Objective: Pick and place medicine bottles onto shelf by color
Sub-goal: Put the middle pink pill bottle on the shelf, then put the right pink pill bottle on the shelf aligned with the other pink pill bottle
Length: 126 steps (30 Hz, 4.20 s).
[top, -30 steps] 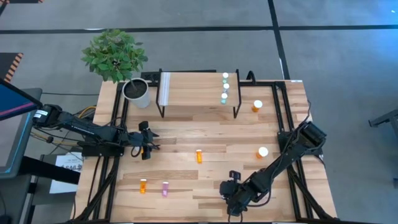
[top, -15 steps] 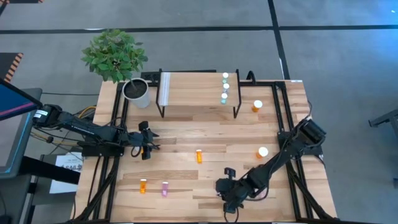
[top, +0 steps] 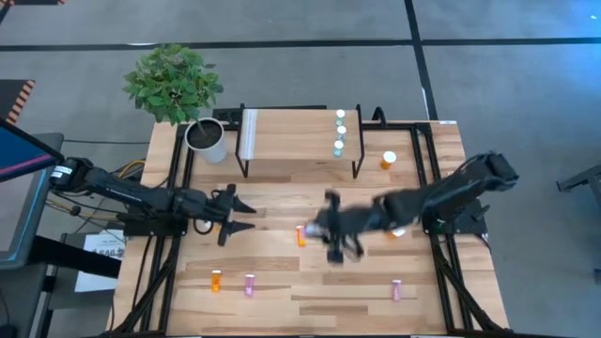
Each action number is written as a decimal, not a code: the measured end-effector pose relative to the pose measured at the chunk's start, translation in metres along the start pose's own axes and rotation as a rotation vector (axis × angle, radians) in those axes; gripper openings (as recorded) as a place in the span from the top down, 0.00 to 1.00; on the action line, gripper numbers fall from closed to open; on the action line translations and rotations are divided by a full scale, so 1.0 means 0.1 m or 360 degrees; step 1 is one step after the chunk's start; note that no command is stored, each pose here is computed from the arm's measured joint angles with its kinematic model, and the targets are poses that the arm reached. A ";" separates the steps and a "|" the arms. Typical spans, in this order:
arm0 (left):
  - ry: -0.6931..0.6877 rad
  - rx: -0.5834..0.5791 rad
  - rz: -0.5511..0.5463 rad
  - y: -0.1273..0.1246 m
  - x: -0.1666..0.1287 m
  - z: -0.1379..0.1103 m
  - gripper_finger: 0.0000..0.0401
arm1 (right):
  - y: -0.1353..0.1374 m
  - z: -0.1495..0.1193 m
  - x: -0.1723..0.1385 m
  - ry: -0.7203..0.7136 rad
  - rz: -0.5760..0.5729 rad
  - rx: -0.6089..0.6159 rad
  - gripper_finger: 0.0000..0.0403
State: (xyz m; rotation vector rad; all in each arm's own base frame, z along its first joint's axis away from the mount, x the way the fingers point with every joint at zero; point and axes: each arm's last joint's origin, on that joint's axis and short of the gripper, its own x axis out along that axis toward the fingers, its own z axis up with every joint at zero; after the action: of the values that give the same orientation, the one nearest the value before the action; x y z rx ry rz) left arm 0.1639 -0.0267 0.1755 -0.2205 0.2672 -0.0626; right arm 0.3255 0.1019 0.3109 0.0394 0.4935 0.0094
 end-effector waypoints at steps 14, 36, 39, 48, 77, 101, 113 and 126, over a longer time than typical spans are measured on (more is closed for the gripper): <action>-0.0423 0.0018 -0.0167 -0.11 -0.03 0.41 0.47 | -1.71 0.48 -0.48 -0.0224 -0.0585 0.0181 0.64; -0.0332 0.0016 -0.0026 -0.02 -0.33 0.84 0.47 | -2.99 0.47 0.08 0.0492 -0.0725 0.0482 0.64; -0.0304 0.0027 -0.0018 -0.01 -0.32 0.83 0.47 | -3.06 0.45 0.10 0.0514 -0.0737 0.0498 0.64; -0.0312 0.0029 -0.0019 -0.01 -0.32 0.83 0.47 | -3.11 0.43 0.07 0.0514 -0.0763 0.0556 0.64; -0.0324 0.0005 -0.0029 -0.02 -0.32 0.84 0.47 | -3.31 0.25 0.19 0.0540 -0.0825 0.0684 0.64; -0.0326 -0.0001 -0.0019 -0.02 -0.32 0.84 0.47 | -3.24 0.31 0.02 0.0554 -0.0834 0.0738 0.45; -0.0334 -0.0010 0.0014 -0.01 -0.32 0.84 0.47 | -2.70 0.66 -0.72 0.0464 -0.0855 0.0744 0.45; -0.0334 -0.0056 0.0013 -0.01 -0.32 0.84 0.47 | -0.89 0.57 -1.21 0.0860 -0.0758 0.0788 0.47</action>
State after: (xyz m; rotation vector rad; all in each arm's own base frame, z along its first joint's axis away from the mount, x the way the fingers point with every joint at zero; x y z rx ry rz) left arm 0.1552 -0.0072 0.2630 -0.2587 0.0600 -0.0265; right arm 0.2454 0.0085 0.4146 0.4117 1.0264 -0.5827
